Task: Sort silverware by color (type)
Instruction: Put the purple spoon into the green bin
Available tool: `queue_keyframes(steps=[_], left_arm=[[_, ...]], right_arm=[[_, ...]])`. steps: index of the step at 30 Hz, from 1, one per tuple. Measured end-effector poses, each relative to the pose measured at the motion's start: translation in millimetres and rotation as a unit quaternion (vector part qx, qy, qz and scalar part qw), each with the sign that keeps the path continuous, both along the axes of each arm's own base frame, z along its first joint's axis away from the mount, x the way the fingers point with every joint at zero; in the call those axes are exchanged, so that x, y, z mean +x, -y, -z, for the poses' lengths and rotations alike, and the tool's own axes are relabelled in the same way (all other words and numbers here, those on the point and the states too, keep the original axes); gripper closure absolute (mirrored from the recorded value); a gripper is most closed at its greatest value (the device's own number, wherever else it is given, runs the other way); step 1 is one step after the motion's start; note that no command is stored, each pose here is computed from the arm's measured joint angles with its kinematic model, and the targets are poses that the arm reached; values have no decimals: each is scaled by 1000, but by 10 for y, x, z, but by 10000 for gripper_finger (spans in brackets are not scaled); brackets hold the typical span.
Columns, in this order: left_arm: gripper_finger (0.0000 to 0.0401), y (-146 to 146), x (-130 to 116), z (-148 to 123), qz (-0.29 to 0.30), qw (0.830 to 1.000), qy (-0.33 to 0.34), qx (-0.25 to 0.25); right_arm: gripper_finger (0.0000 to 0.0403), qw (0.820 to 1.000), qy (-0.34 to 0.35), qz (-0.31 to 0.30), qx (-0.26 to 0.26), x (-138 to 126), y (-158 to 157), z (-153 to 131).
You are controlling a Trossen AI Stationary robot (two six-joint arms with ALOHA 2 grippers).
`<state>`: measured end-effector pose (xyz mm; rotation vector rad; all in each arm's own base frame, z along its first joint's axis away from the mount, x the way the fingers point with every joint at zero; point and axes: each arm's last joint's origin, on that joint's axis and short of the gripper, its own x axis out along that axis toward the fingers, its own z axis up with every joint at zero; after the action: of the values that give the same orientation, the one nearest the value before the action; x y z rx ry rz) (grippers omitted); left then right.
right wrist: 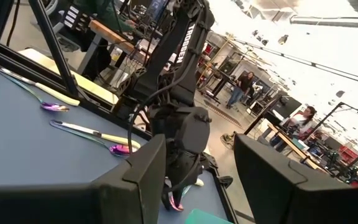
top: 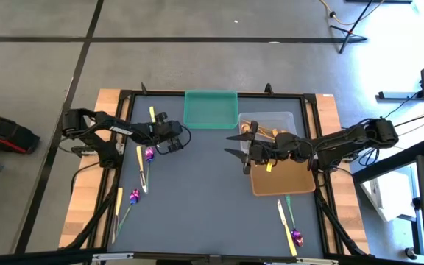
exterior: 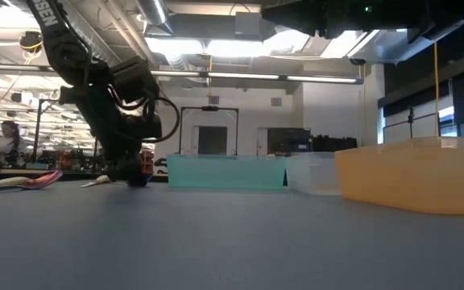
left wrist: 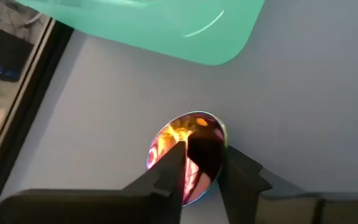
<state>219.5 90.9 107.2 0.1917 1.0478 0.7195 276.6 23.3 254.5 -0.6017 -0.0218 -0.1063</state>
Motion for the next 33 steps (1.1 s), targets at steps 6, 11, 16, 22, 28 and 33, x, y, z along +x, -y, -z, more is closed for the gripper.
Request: queue_keyframes(steps=[6, 11, 16, 22, 28, 33], left_arm=[[390, -1, 6, 11, 6, 999, -20, 24], [390, 92, 27, -55, 17, 999, -11, 35], [395, 224, 32, -244, 38, 998, 19, 45], [394, 345, -47, -577, 54, 993, 90, 49], [395, 450, -149, -913, 64, 978, 189, 54], [395, 499, -224, -1084, 74, 967, 237, 60]], right_arm=[[221, 1000, -3, 0, 0, 0, 0, 5], [221, 1000, -1, 0, 1, 0, 0, 2], [221, 1000, 1, 0, 1, 0, 0, -1], [221, 1000, -4, -1, 1, 0, -1, 9], [221, 1000, -4, -2, 3, 0, -2, 11], [221, 1000, -4, -1, 5, 0, -1, 10]])
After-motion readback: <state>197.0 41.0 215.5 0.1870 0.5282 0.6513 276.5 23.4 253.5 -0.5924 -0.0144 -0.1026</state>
